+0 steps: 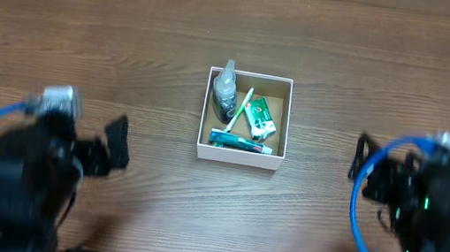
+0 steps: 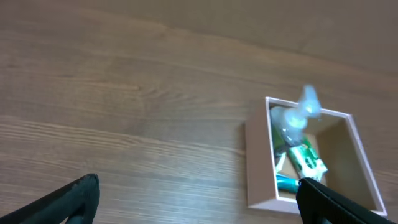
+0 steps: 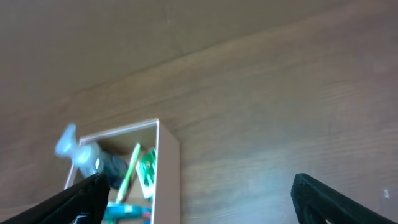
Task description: Pack container
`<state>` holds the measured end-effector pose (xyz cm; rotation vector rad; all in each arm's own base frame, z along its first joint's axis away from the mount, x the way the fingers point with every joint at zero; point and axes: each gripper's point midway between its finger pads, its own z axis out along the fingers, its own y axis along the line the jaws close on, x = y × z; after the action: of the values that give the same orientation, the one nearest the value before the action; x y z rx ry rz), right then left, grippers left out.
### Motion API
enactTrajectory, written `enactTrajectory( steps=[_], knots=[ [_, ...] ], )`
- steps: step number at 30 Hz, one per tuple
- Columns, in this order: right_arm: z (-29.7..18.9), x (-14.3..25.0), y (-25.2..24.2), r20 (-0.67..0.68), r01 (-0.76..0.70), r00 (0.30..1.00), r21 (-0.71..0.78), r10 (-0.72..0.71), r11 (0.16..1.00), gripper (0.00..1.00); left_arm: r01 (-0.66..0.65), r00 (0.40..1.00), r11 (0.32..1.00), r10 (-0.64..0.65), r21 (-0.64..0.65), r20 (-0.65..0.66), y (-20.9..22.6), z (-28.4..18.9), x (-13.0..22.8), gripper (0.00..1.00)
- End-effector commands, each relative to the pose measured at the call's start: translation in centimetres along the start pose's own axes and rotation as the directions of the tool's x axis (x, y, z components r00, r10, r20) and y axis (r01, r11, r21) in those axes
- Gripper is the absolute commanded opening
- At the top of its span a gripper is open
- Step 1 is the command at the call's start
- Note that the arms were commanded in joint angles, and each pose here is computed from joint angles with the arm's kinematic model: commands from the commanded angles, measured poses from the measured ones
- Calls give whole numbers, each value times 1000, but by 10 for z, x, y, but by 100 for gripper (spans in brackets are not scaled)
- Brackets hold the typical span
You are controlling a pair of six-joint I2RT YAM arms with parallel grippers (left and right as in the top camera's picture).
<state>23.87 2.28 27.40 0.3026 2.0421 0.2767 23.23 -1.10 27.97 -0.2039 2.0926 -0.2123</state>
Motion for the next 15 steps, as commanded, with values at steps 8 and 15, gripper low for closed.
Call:
enactTrajectory(
  steps=[8, 15],
  knots=[
    [6, 98, -39, -76, -134, 988, 34, 136, 990, 100, 59, 989, 998, -56, -19, 141, 19, -42, 51, 100],
    [2, 124, -49, -174, -122, 975, 91, 136, 988, 100, 65, 997, 995, -68, -75, -44, 30, -40, 98, 100]
  ],
)
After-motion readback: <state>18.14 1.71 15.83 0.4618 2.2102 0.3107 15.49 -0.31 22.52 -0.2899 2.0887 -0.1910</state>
